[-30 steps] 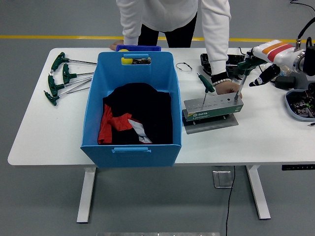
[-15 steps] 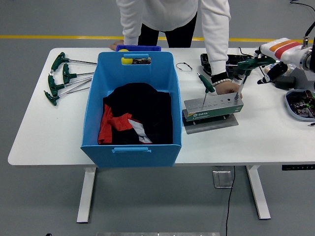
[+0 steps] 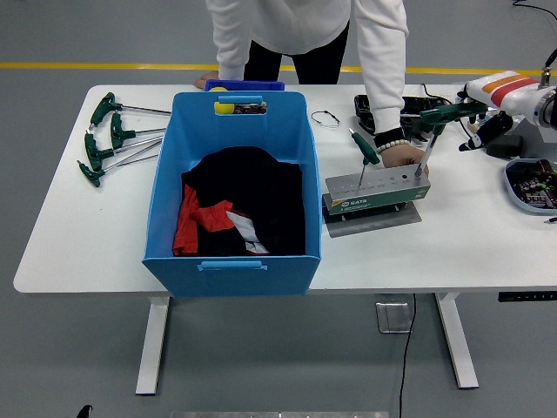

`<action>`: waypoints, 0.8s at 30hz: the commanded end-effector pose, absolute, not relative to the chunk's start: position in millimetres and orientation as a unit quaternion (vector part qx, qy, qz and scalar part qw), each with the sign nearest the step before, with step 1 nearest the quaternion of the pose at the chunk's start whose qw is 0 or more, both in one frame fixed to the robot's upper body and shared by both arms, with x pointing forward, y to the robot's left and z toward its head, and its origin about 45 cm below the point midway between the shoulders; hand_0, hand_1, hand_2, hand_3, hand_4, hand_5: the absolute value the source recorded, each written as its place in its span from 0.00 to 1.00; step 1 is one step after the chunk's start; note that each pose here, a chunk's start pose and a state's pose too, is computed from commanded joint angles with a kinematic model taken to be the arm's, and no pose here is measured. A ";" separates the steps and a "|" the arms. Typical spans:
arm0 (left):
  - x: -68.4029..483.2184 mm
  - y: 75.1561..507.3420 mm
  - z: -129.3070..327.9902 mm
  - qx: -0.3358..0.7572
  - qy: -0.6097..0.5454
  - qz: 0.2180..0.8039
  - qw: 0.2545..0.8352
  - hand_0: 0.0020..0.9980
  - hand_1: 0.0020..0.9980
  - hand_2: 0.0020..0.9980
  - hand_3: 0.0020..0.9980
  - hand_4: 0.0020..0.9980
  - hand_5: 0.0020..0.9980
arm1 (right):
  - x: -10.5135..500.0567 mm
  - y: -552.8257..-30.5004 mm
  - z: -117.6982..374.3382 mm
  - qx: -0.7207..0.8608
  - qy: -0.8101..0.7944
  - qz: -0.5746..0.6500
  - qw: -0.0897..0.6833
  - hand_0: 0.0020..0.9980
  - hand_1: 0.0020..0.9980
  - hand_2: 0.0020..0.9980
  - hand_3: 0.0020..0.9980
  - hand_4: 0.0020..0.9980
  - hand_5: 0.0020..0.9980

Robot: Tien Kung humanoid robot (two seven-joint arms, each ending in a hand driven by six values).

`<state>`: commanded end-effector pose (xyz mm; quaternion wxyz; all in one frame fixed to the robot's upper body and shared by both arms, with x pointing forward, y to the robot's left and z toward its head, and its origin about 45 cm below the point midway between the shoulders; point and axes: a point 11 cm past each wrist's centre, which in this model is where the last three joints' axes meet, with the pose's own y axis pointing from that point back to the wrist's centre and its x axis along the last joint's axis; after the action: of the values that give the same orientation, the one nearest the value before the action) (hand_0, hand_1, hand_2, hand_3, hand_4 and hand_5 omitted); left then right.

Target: Lift tool from toolbox,place it in box,lift tool from toolbox,place it in box

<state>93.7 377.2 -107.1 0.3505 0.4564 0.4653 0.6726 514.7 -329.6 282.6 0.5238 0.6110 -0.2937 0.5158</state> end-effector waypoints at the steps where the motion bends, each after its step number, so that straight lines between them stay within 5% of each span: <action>1: 94.5 377.4 -106.9 0.456 0.465 0.673 0.351 0.81 0.79 0.82 0.84 0.67 1.00 | 514.9 -329.6 282.7 0.613 -0.296 0.513 0.523 0.49 0.41 0.42 0.52 1.00 0.29; 24: 109.0 380.4 -102.8 0.455 0.453 0.677 0.361 0.81 0.79 0.81 0.84 0.67 1.00 | 514.2 -329.4 274.9 0.624 -0.307 0.493 0.523 0.50 0.41 0.41 0.52 1.00 0.30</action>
<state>109.0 380.4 -102.8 0.3606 0.4550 0.4529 0.6766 514.2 -329.4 274.9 0.5233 0.6239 -0.3069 0.4927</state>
